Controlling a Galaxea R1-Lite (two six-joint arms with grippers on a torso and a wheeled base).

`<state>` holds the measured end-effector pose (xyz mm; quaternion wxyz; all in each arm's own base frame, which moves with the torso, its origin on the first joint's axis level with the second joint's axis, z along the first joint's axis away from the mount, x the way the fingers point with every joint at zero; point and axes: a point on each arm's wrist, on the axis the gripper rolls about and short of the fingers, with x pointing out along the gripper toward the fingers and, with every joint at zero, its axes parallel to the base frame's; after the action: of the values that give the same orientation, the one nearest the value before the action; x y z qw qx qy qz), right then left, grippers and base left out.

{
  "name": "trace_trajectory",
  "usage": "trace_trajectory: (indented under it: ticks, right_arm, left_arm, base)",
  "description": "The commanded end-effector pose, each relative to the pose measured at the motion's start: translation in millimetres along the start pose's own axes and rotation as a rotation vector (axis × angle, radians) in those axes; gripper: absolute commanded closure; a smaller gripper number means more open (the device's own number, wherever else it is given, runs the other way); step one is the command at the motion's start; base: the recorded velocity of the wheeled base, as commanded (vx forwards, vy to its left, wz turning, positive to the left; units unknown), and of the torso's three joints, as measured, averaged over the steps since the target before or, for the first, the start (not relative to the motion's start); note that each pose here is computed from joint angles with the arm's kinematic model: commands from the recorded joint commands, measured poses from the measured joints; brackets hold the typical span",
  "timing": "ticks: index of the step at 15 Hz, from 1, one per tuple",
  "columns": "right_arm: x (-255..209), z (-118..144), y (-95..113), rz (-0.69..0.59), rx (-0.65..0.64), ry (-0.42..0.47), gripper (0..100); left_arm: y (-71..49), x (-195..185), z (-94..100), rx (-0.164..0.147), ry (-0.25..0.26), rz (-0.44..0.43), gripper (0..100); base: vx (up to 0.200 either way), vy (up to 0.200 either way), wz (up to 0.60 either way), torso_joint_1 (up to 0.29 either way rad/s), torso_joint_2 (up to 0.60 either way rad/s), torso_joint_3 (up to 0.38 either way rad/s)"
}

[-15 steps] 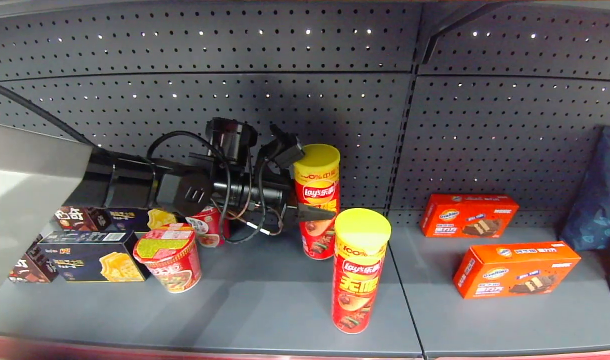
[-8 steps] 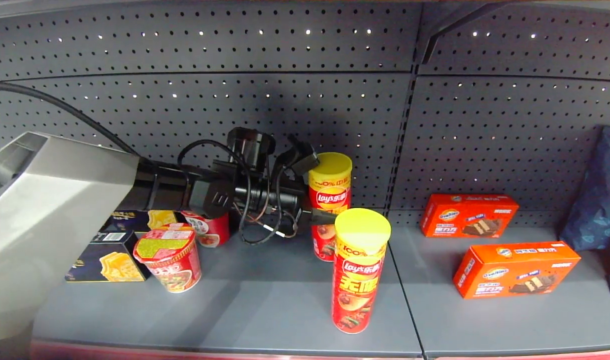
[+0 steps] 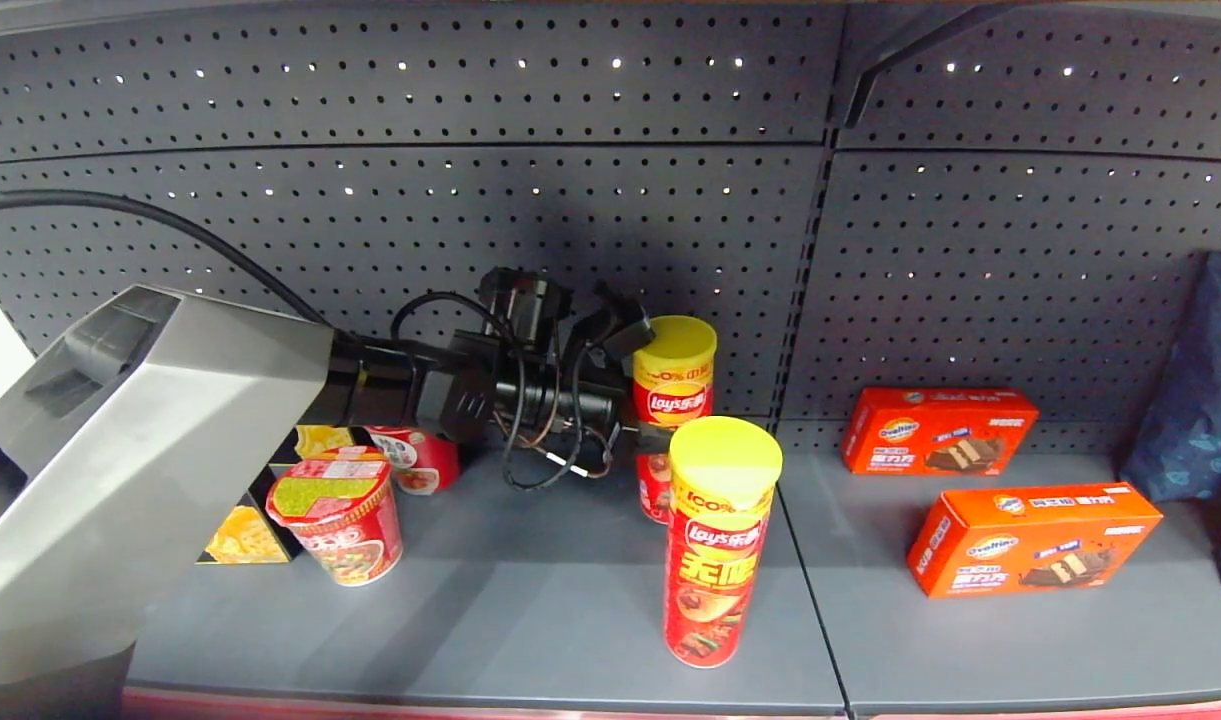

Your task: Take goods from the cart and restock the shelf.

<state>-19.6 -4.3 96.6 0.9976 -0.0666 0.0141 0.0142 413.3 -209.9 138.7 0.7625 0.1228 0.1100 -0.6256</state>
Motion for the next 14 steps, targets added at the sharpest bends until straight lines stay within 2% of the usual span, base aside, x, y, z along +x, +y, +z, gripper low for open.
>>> trace_trajectory:
  ticks: [1, 4, 11, 12, 14]
  right_arm:
    - [0.6, -0.6, 0.1, 0.000, -0.001, 0.007, 0]
    - [0.8, -1.4, 0.3, 0.001, -0.001, 0.010, 0]
    - [1.2, -3.1, 0.5, 0.000, 0.000, 0.016, 0]
    - [1.2, -3.1, 0.5, 0.002, 0.000, 0.016, 0]
    - [1.1, -2.7, 0.4, 0.000, 0.000, 0.014, 0]
  left_arm:
    - [0.6, 2.3, -3.0, -0.004, 0.004, -0.003, 100]
    - [2.5, 5.1, -6.4, -0.009, 0.007, -0.004, 100]
    - [5.2, 14.7, -6.3, 0.005, -0.001, -0.012, 100]
    - [5.2, 15.1, -7.4, 0.003, 0.001, -0.013, 0]
    - [4.9, 14.9, -7.4, 0.005, 0.001, -0.013, 0]
  base:
    - [0.000, 0.000, 0.00, 0.000, 0.00, 0.000]
    - [0.000, 0.000, 0.00, 0.000, 0.00, 0.000]
    - [0.000, 0.000, 0.00, 0.000, 0.00, 0.000]
    - [0.000, 0.000, 0.00, 0.000, 0.00, 0.000]
    - [0.000, 0.000, 0.00, 0.000, 0.00, 0.000]
